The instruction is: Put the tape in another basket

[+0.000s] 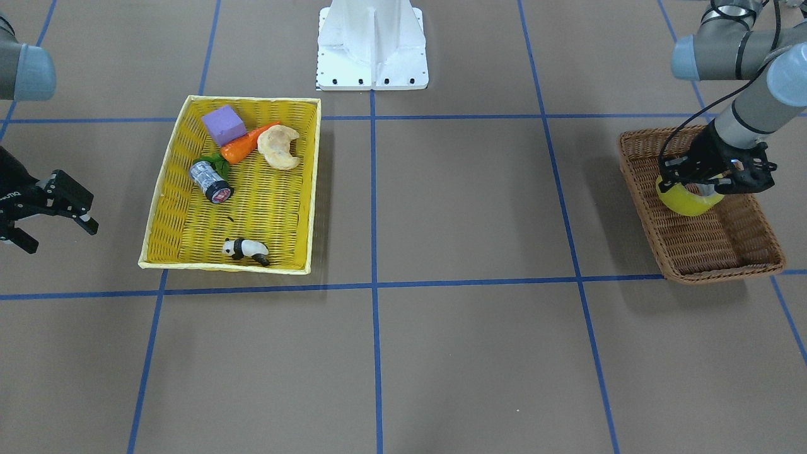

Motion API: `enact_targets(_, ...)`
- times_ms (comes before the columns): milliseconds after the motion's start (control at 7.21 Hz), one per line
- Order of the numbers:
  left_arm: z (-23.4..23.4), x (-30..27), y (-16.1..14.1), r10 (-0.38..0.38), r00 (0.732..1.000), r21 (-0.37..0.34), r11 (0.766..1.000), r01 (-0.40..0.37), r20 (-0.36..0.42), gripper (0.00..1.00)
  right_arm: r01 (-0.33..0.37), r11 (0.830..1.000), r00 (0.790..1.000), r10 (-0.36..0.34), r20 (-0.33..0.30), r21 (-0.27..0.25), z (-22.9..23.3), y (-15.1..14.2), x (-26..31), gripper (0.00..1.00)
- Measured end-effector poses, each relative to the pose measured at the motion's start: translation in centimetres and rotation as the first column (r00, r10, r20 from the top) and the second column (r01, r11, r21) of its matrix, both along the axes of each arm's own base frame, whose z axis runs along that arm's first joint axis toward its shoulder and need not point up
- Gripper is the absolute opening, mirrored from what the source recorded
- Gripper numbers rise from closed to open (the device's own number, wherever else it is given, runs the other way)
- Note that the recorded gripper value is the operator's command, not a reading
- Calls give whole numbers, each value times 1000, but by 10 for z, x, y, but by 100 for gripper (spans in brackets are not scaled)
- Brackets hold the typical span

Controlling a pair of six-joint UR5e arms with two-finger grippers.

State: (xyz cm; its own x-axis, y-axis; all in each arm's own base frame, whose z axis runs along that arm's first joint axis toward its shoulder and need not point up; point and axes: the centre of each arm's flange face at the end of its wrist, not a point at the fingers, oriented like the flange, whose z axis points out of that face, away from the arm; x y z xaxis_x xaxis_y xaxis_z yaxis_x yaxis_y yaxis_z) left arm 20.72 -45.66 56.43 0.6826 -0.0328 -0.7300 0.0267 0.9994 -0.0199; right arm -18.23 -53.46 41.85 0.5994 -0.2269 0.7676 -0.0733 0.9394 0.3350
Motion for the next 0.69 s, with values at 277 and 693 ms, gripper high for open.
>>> enact_targets(277, 13, 5, -8, 15, 1000, -4, 1000, -15, 14, 67, 9, 1000, 1000, -9, 6, -8, 0, 2, 0, 99)
enact_targets(693, 18, 5, -9, 20, 1000, -4, 1000, -20, 17, 82, 32, 999, 999, -31, 30, -16, -5, 3, -1, 99)
